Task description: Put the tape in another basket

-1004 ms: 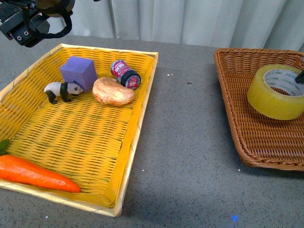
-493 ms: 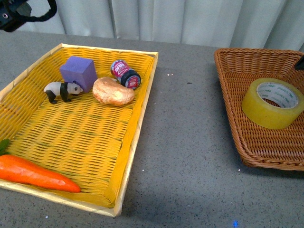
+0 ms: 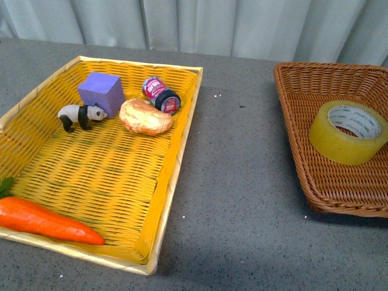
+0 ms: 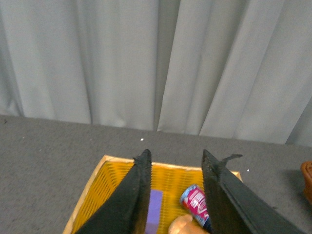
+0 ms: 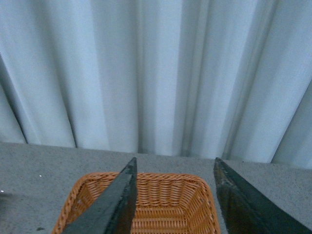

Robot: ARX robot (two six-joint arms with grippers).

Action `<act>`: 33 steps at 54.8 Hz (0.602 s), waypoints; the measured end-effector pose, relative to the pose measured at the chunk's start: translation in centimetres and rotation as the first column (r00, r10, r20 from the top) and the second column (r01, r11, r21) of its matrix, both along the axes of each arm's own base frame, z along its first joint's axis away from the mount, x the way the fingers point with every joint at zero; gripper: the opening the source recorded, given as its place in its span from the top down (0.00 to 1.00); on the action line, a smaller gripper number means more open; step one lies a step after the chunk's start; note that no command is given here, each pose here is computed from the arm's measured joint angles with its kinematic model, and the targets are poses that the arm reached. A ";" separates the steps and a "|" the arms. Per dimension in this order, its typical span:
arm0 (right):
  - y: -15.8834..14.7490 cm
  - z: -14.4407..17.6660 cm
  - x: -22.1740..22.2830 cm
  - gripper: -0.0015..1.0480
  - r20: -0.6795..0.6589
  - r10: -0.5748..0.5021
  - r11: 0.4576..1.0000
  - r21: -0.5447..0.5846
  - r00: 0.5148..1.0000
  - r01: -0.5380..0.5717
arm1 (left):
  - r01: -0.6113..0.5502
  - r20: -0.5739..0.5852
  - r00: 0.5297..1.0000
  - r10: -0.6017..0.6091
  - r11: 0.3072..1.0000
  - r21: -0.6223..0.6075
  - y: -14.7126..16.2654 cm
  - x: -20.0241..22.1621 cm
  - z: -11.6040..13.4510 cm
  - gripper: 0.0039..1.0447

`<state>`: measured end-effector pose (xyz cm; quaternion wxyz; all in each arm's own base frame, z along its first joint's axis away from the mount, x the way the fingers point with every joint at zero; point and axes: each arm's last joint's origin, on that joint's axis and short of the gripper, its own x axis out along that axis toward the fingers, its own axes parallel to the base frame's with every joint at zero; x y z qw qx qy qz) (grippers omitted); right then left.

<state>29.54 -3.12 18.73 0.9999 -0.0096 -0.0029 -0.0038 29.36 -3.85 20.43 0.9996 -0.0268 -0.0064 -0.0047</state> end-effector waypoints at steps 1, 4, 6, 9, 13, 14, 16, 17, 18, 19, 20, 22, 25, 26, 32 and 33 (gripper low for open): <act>0.3 -0.1 -0.7 0.69 0.003 0.002 1.000 0.001 1.000 -0.002 | 0.000 -0.007 1.000 0.000 1.000 0.010 0.3 -0.8 -0.4 0.71; 0.7 -0.5 -2.3 0.81 -0.007 0.005 1.000 0.003 1.000 -0.005 | -0.007 -0.024 1.000 0.008 1.000 0.028 0.9 -2.3 -1.2 0.83; 1.0 -1.0 -3.5 0.91 -0.020 0.006 1.000 0.005 1.000 -0.006 | -0.012 -0.028 1.000 0.013 0.999 0.033 1.4 -3.5 -1.5 0.94; 1.3 -1.3 -4.8 0.99 -0.027 0.001 1.000 0.008 1.000 -0.001 | -0.009 -0.026 1.000 0.010 0.999 0.037 1.7 -4.7 -1.8 0.97; 1.7 -1.4 -6.6 0.99 -0.019 0.000 1.000 0.008 1.000 0.000 | -0.001 -0.021 1.000 0.002 0.999 0.041 2.1 -6.6 -2.2 0.97; 1.7 -1.4 -7.0 0.99 -0.017 -0.001 1.000 0.008 1.000 0.001 | 0.000 -0.020 1.000 0.001 0.999 0.042 2.2 -6.9 -2.2 0.97; 1.9 -1.6 -7.7 0.99 -0.017 -0.001 1.000 0.007 1.000 0.001 | -0.004 -0.019 1.000 0.005 0.999 0.043 2.4 -7.7 -2.4 0.97; 2.0 -1.7 -7.8 0.99 -0.016 -0.003 1.000 0.008 1.000 0.003 | -0.005 -0.019 1.000 0.006 0.999 0.043 2.4 -7.8 -2.4 0.97; 2.2 -1.7 -8.0 0.99 -0.007 -0.007 1.000 0.007 1.000 0.007 | -0.005 -0.019 1.000 0.006 0.999 0.043 2.5 -8.1 -2.5 0.97; 2.4 -2.0 -8.4 0.99 -0.003 -0.021 1.000 0.008 1.000 0.021 | -0.007 -0.020 1.000 0.007 0.999 0.044 2.6 -8.3 -2.6 0.97; 2.6 -2.2 -8.6 0.99 -0.008 -0.017 1.000 0.008 1.000 0.018 | -0.007 -0.021 1.000 0.008 0.999 0.044 2.6 -8.6 -2.6 0.97; 2.8 -2.5 -9.1 0.99 -0.018 -0.007 1.000 0.008 1.000 0.007 | -0.006 -0.021 1.000 0.007 0.999 0.044 2.8 -9.0 -2.7 0.97; 3.1 -2.8 -9.9 0.99 -0.030 0.011 1.000 0.008 0.999 -0.010 | 0.007 -0.022 1.000 -0.006 0.999 0.046 3.4 -9.8 -2.9 0.97; 3.1 -2.8 -10.1 0.99 -0.029 0.011 1.000 0.008 1.000 -0.010 | 0.002 -0.022 1.000 -0.001 0.999 0.046 3.5 -10.0 -2.9 0.97; 3.1 -2.6 -11.7 0.99 -0.023 0.005 1.000 0.008 1.000 -0.005 | -0.011 -0.008 1.000 0.011 0.999 0.046 3.8 -11.6 -3.6 0.97; 3.1 -2.6 -11.9 0.99 -0.022 0.006 1.000 0.008 1.000 -0.006 | -0.010 -0.014 1.000 0.011 0.999 0.046 3.8 -11.7 -3.8 0.97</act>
